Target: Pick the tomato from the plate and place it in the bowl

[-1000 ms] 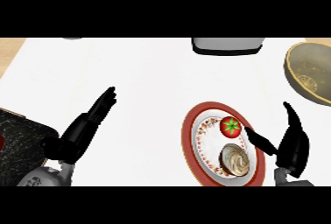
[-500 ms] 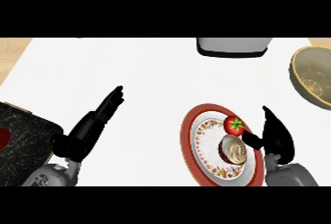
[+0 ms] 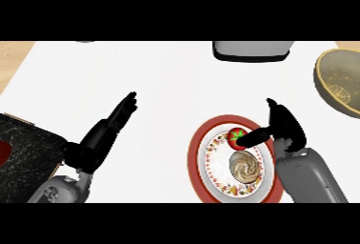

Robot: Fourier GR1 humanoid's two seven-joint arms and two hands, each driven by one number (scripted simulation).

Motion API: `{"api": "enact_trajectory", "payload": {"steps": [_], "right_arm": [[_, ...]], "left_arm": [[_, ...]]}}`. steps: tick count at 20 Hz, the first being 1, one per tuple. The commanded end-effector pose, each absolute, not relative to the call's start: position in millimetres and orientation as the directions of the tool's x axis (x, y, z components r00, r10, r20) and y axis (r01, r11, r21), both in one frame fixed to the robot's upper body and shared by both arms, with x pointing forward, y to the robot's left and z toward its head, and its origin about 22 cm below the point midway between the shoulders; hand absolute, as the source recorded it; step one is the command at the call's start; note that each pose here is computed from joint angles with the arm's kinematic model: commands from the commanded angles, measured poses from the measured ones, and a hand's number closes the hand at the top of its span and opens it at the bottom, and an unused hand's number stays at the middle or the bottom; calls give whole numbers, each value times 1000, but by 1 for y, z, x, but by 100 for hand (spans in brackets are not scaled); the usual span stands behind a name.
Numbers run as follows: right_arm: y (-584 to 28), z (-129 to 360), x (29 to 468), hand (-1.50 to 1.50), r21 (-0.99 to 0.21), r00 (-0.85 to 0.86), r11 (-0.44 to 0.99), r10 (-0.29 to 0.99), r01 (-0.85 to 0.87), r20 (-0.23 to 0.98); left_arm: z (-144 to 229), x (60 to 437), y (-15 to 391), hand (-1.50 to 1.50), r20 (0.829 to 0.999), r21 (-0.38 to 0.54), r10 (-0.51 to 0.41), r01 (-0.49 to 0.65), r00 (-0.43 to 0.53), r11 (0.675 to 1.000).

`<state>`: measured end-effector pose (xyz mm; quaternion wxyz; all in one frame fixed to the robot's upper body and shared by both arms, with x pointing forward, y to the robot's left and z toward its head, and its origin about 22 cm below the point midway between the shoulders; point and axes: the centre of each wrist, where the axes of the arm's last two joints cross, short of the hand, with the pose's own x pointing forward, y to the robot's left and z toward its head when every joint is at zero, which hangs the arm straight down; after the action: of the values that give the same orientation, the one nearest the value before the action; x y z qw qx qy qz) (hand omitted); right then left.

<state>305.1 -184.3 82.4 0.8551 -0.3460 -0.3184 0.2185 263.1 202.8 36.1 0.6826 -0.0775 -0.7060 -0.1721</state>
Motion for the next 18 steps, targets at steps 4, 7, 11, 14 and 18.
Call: {"api": "enact_trajectory", "payload": {"steps": [4, 7, 11, 14, 18], "right_arm": [[-141, 87, 322, -150, -744, 807, 614, 562, -263, 179], [-133, 100, 329, -150, -771, 788, 583, 587, -255, 184], [-135, 102, 324, -150, -809, 791, 542, 588, -229, 171], [-130, 100, 325, -150, -833, 800, 516, 577, -200, 166], [-134, 86, 313, -150, -872, 802, 443, 588, -208, 108]], "left_arm": [[30, 254, 198, 0, 991, 130, -120, 345, -52, 930], [49, 276, 214, 0, 990, 138, -128, 309, -52, 941], [28, 268, 208, 0, 990, 138, -129, 324, -51, 936], [40, 263, 212, 0, 991, 135, -123, 326, -59, 936], [35, 260, 206, 0, 992, 129, -116, 329, -58, 935]]}}
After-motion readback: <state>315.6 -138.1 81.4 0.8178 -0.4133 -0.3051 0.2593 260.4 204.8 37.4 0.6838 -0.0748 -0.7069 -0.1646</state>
